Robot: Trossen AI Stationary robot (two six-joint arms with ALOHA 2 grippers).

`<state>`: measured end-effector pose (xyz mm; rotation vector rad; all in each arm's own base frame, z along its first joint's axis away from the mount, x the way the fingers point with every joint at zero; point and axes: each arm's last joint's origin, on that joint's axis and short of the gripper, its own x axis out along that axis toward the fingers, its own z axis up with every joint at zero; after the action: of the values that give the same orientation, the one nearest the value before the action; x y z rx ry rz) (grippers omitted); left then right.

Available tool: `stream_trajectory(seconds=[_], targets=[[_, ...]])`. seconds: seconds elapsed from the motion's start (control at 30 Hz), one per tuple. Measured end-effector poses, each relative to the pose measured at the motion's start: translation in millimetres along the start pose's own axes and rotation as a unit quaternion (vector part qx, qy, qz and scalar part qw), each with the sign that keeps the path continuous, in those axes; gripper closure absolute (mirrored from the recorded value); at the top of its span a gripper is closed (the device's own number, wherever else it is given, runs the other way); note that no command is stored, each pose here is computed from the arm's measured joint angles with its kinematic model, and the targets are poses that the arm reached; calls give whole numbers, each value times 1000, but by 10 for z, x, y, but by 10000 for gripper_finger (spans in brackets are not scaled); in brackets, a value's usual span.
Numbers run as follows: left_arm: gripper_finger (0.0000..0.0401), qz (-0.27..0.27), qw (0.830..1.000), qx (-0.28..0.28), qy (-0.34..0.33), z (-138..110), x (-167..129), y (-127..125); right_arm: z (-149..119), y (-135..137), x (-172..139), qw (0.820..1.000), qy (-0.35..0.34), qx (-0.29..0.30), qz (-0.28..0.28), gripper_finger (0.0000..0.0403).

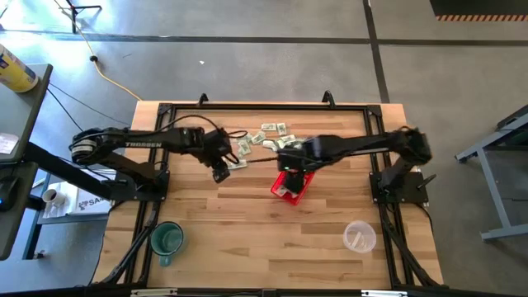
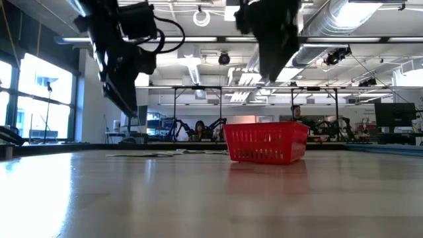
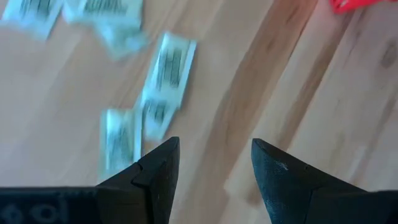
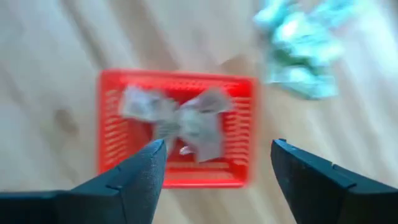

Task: Pick and place items into bin
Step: Put the white stevia packet into the bin

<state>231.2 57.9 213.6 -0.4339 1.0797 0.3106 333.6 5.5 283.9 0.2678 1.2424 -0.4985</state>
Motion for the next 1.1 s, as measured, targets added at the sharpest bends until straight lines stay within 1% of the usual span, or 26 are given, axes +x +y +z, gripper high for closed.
stream_trajectory(seconds=[0.1,0.2,0.27,0.37,0.53,0.7,0.73,0.77,0.9,1.0,1.1], targets=[[169,-15,997,42,-62,-26,167,22,-92,-83,-262,998,-50,36,-23,122],[169,-6,992,82,-98,-23,286,39,-172,-167,-466,994,-81,65,-36,123],[169,2,990,102,-95,-35,346,51,-229,-224,-568,992,-92,76,-46,125],[169,15,988,117,-96,-5,443,58,-296,-309,-681,989,-106,83,-67,125],[169,38,988,115,-92,27,652,81,-308,-474,-782,985,-124,83,-90,125],[169,98,985,104,-93,48,837,142,-290,-620,-829,983,-128,83,-98,125],[169,102,986,101,-86,41,868,166,-287,-640,-834,983,-128,81,-99,125],[169,101,987,96,-77,30,897,194,-278,-660,-831,983,-128,80,-101,125],[172,70,993,67,-63,44,982,283,-248,-732,-813,985,-119,72,-102,126],[196,59,995,49,-60,50,996,335,-222,-782,-801,986,-115,71,-99,126],[248,56,995,44,-63,72,979,346,-201,-838,-789,987,-109,67,-99,126]])
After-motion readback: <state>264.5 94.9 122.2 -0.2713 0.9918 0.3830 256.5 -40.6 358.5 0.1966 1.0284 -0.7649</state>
